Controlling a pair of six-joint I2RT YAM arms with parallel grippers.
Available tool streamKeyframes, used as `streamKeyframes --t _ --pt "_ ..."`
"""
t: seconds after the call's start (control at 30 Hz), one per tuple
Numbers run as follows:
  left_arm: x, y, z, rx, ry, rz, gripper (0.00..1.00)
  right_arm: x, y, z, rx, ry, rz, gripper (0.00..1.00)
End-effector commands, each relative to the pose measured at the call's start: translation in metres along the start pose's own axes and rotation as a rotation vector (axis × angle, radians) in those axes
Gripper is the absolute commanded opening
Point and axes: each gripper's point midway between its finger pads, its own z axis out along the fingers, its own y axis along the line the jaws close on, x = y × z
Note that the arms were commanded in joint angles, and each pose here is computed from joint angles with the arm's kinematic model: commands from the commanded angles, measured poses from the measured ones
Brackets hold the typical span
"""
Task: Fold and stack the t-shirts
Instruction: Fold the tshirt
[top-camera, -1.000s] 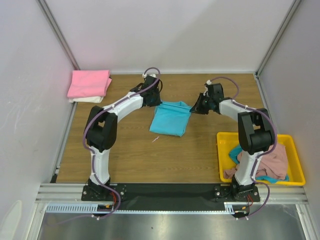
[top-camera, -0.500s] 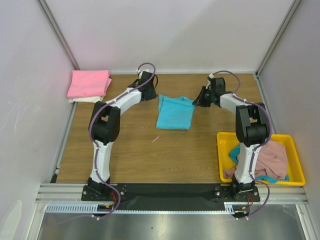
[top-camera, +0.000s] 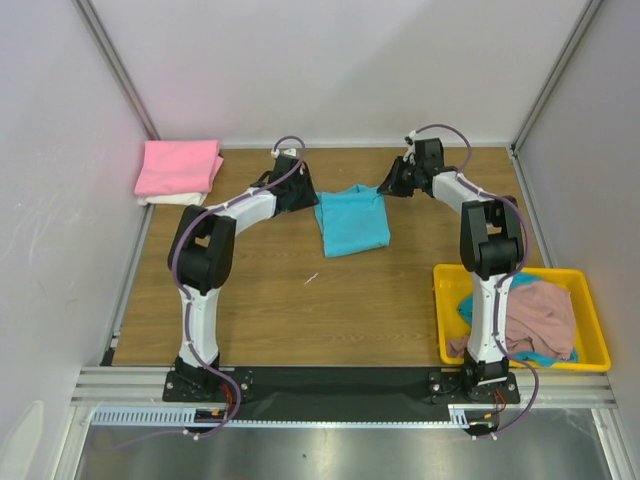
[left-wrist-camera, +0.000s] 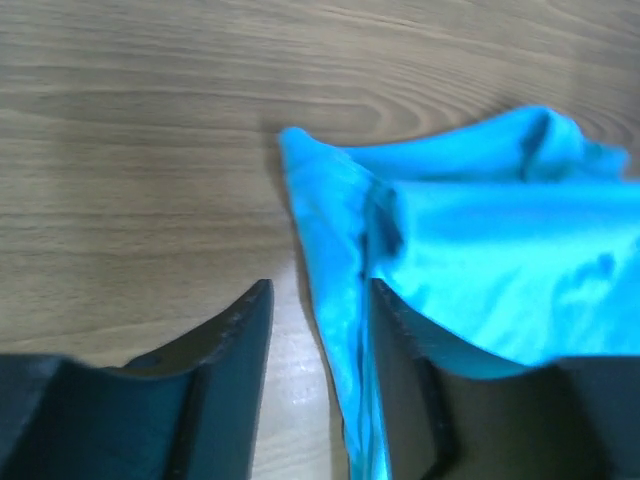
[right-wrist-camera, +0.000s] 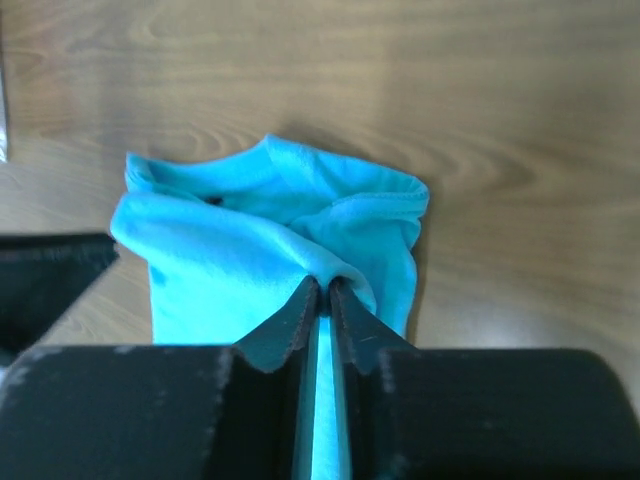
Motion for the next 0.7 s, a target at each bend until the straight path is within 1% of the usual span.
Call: streamKeyframes --t 0.0,0.03,0.07,0.1,0.17,0.2,0.23,0.3,0.37,0.47,0.5,0.53,0.63,0.67 --pt "-0.05 -0.05 -0.038 0.197 -0.158 0.041 0.55 -0.024 0.017 0.002 -0.047 -0.01 -0.043 0.18" --pt "-0.051 -0.052 -0.038 0.208 -0.162 0.045 0.57 -0.026 0.017 0.003 -0.048 -0.005 -0.049 0.24" --pt "-0.051 -0.055 -0.039 0.221 -0.157 0.049 0.6 -0.025 0.015 0.007 -0.046 0.007 -0.055 0.34" --pt "-0.057 -0.06 -0.038 0.244 -0.179 0.06 0.65 -0.032 0.019 0.004 -0.049 0.011 -0.065 0.55" --pt "-0.06 -0.068 -0.039 0.278 -0.181 0.069 0.66 -0.036 0.022 0.002 -0.046 0.028 -0.074 0.62" --pt "-0.061 -0.071 -0.037 0.295 -0.183 0.075 0.67 -0.04 0.025 -0.003 -0.042 0.032 -0.091 0.69" --pt "-0.063 -0.075 -0.038 0.309 -0.189 0.077 0.68 -0.042 0.027 -0.007 -0.039 0.028 -0.096 0.72" --pt "-0.062 -0.077 -0.035 0.324 -0.188 0.078 0.68 -0.049 0.036 -0.021 -0.042 0.001 -0.108 0.76" --pt "-0.061 -0.078 -0.033 0.329 -0.183 0.076 0.68 -0.05 0.039 -0.03 -0.04 -0.007 -0.103 0.76" --pt "-0.058 -0.075 -0.027 0.318 -0.168 0.078 0.68 -0.041 0.045 -0.047 -0.047 0.003 -0.094 0.77" --pt "-0.057 -0.075 -0.027 0.319 -0.166 0.078 0.68 -0.044 0.052 -0.056 -0.057 -0.017 -0.103 0.76" --pt "-0.056 -0.075 -0.024 0.319 -0.161 0.08 0.68 -0.027 0.044 -0.056 -0.043 0.013 -0.087 0.77" --pt "-0.051 -0.074 -0.017 0.319 -0.146 0.078 0.68 -0.024 0.04 -0.064 -0.022 -0.02 -0.097 0.77" --pt "-0.051 -0.074 -0.016 0.318 -0.144 0.075 0.68 -0.019 0.034 -0.062 -0.007 -0.011 -0.095 0.77"
